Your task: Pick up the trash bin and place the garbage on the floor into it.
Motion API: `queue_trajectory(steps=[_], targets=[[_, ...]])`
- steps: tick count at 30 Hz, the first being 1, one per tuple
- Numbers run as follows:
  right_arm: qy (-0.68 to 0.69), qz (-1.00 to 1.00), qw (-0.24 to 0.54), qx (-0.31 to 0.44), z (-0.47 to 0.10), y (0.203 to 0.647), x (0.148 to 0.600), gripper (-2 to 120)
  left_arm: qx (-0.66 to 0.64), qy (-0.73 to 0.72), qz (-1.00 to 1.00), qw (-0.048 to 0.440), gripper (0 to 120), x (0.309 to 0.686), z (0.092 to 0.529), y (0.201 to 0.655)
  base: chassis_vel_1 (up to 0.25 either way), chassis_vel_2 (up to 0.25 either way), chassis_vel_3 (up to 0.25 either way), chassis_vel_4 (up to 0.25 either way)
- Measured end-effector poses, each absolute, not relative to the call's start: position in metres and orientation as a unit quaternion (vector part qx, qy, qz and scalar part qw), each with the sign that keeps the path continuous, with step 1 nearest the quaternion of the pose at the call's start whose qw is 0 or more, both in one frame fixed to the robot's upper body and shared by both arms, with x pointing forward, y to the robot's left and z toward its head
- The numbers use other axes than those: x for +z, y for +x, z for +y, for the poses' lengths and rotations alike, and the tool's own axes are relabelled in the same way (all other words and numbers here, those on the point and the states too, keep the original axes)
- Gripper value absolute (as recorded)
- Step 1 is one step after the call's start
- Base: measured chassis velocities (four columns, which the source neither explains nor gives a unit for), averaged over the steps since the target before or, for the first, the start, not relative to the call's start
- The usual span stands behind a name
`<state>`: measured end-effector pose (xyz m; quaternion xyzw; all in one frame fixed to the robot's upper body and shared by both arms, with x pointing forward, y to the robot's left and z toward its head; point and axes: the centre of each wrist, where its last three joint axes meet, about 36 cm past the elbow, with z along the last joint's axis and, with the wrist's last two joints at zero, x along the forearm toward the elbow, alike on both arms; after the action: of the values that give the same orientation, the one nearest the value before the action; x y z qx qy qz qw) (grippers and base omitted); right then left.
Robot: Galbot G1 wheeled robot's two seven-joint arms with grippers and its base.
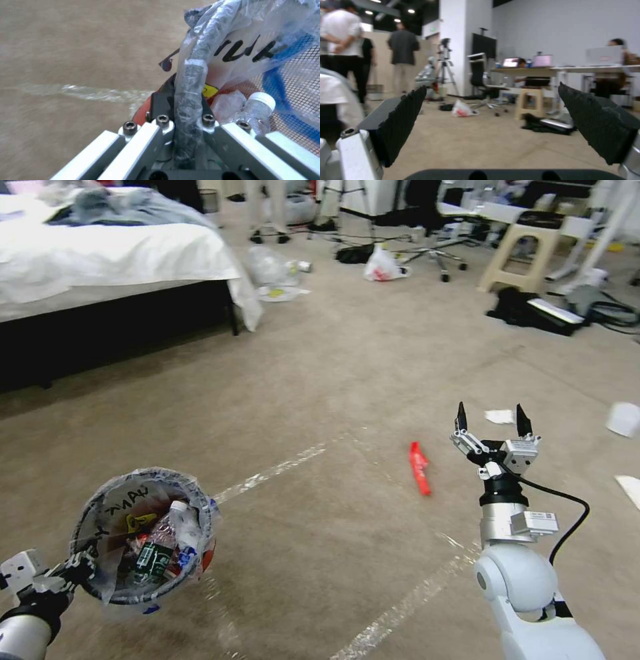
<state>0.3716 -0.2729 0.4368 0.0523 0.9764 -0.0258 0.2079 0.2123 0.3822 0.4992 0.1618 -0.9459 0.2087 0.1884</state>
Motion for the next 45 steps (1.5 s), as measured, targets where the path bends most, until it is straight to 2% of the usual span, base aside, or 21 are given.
queue_trajectory(steps=[13, 45], targets=[[0.051, 0.977, 0.207, -0.026, -0.272, 0.374, 0.435, 100, 0.21, 0.163, -0.946, 0.187, 0, 0.499, 0.382, 0.213, -0.104, -0.105, -0.11, -0.109], [0.052, 0.978, 0.202, -0.026, -0.27, 0.38, 0.424, 100, 0.211, 0.165, -0.945, 0.186, 0, 0.498, 0.385, 0.215, -0.001, -0.002, -0.001, -0.002]])
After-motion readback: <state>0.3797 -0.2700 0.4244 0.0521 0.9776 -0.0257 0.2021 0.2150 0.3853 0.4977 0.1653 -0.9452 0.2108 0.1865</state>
